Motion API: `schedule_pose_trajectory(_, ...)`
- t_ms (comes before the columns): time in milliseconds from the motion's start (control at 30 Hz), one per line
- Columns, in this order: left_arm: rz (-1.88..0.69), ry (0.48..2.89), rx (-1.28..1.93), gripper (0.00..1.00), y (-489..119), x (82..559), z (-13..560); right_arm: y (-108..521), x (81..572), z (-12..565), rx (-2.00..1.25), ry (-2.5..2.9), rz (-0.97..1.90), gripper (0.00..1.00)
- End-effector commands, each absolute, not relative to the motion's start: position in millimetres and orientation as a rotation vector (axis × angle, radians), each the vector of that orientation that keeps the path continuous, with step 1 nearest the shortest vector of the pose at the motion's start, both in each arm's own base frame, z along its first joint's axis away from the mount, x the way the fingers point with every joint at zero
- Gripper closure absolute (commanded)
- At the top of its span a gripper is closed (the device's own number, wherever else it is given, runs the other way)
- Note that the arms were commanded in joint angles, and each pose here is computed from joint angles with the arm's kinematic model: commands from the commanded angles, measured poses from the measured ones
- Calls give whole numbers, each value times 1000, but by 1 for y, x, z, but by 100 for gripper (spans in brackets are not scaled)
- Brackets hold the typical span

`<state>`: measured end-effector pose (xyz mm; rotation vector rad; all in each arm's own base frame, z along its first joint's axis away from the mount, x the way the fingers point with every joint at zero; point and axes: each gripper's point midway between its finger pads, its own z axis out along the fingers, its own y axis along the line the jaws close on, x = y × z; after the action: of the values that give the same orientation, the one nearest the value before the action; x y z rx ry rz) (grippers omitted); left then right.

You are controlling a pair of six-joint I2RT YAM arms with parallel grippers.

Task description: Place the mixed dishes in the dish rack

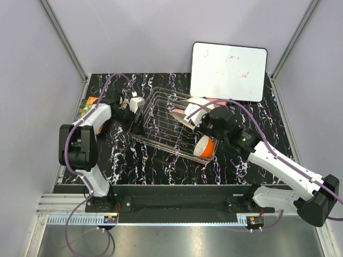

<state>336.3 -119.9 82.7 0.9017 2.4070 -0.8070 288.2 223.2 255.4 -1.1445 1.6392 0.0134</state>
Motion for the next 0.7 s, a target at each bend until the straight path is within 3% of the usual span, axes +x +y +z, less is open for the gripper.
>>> schedule_pose_trajectory(0,-755,2346,947,1,-119,335,94,227,285,312,-1011,1496,92,100)
schedule_pose_trajectory(667,-727,2324,974,1,-117,330,100,237,284,263,-1150,1548,100,100)
